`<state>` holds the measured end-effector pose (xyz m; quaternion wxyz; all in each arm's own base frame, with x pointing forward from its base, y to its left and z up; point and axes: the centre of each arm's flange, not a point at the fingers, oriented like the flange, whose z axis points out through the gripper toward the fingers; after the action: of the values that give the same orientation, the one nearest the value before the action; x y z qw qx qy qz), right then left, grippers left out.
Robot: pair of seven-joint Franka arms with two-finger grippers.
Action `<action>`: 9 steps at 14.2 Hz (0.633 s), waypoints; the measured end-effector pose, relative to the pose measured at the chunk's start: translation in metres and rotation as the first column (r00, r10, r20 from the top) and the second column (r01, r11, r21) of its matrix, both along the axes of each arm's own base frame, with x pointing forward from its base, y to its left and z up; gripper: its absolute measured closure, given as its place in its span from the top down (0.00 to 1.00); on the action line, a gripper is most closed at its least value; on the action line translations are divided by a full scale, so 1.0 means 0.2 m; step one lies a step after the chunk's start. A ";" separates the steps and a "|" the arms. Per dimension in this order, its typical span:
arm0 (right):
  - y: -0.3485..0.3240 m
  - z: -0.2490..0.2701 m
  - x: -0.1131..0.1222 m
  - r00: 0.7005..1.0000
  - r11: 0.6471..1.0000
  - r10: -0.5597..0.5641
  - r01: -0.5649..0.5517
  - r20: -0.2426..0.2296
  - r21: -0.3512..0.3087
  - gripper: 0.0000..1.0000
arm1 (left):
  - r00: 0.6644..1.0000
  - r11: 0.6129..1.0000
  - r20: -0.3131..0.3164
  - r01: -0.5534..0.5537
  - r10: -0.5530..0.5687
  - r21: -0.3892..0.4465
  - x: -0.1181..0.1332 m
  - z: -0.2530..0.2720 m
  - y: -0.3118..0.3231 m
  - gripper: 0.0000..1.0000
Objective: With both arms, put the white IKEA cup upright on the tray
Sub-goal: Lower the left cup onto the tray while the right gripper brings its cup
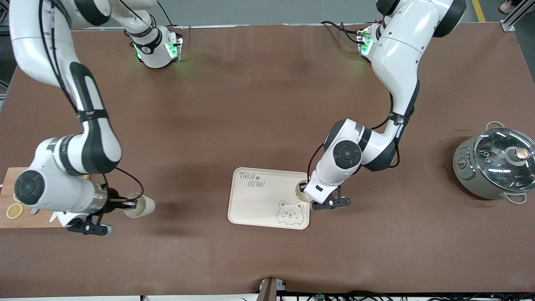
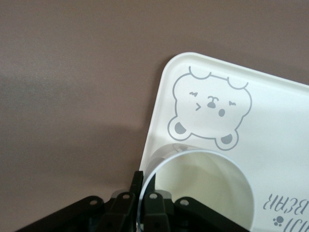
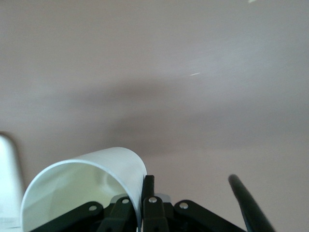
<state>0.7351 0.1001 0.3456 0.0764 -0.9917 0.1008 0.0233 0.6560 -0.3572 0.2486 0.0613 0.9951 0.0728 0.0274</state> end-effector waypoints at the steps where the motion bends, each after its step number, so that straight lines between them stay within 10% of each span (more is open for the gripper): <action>1: 0.13 0.03 -0.01 0.999 0.998 -0.044 0.045 -0.009 0.046 0.04 | 1.000 1.000 -0.002 0.002 -0.002 0.001 0.00 -0.01 -0.01 0.04; 9: 1.00 0.08 -0.15 0.978 0.972 -0.206 0.200 0.038 0.126 0.04 | 1.000 1.000 -0.013 -0.013 0.013 0.001 -0.07 -0.05 -0.12 0.04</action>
<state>0.7050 0.2998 0.3614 0.1410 -0.9699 0.1983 -0.0036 0.6430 -0.3813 0.2379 0.0603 0.9948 0.0796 0.0212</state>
